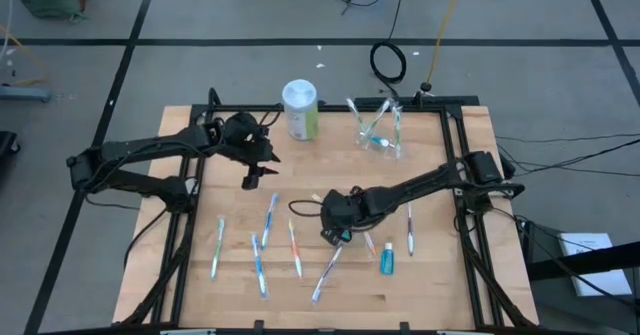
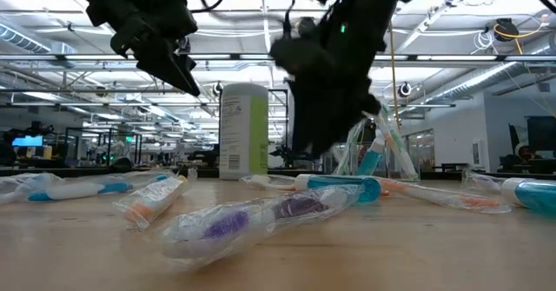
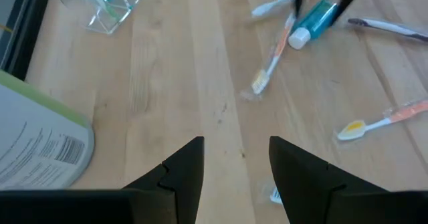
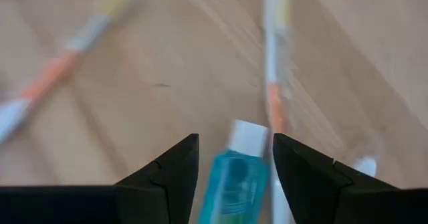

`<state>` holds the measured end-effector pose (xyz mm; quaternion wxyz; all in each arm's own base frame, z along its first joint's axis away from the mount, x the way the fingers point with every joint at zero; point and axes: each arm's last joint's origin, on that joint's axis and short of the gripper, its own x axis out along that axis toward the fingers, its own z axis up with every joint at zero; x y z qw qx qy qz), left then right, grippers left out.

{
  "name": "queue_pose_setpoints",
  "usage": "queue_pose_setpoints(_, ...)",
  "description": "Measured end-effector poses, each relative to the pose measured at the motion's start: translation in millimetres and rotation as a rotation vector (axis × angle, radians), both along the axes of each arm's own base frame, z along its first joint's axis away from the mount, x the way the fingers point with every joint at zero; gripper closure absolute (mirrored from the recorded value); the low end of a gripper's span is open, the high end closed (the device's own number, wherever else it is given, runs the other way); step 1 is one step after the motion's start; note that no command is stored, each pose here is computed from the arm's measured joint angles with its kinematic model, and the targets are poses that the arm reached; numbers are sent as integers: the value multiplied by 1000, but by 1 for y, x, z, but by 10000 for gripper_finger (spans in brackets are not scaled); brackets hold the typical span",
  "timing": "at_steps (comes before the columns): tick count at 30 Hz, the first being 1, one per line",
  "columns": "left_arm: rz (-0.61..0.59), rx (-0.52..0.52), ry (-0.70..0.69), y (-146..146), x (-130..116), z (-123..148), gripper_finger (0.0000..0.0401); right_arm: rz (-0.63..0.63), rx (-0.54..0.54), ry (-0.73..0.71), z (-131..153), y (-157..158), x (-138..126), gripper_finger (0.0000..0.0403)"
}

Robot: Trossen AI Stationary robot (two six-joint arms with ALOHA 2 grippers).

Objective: Pick & Place toothbrushing station
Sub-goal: Put the blue mouthwash into the transparent organizer

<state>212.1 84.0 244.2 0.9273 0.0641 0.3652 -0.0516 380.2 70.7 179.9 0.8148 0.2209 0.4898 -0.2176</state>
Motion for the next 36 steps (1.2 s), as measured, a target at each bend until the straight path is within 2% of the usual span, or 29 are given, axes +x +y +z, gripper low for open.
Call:
queue_pose_setpoints(5, -21, 4, -6, -4, 2, 0, 226, -23, 92, 85, -25, -12, 6, 220)
queue_pose_setpoints(10, -32, 6, -7, -6, 3, 1, 226, 9, 120, 90, -29, -16, 8, 220)
queue_pose_setpoints(17, -28, 14, -4, -6, 3, 0, 226, 46, 99, 105, -28, -17, 7, 235)
queue_pose_setpoints(22, -25, 15, -3, -6, 3, 0, 226, 37, 77, 69, -10, -20, 3, 254)
queue_pose_setpoints(26, -21, 12, -3, -6, 3, 0, 226, 9, 100, 55, -5, -19, 2, 256)
queue_pose_setpoints(29, -21, 12, -3, -6, 3, 0, 226, 5, 160, 66, -5, -13, 0, 255)
queue_pose_setpoints(36, -19, 13, -2, -6, 3, 0, 226, -6, 150, 66, -11, -8, 2, 255)
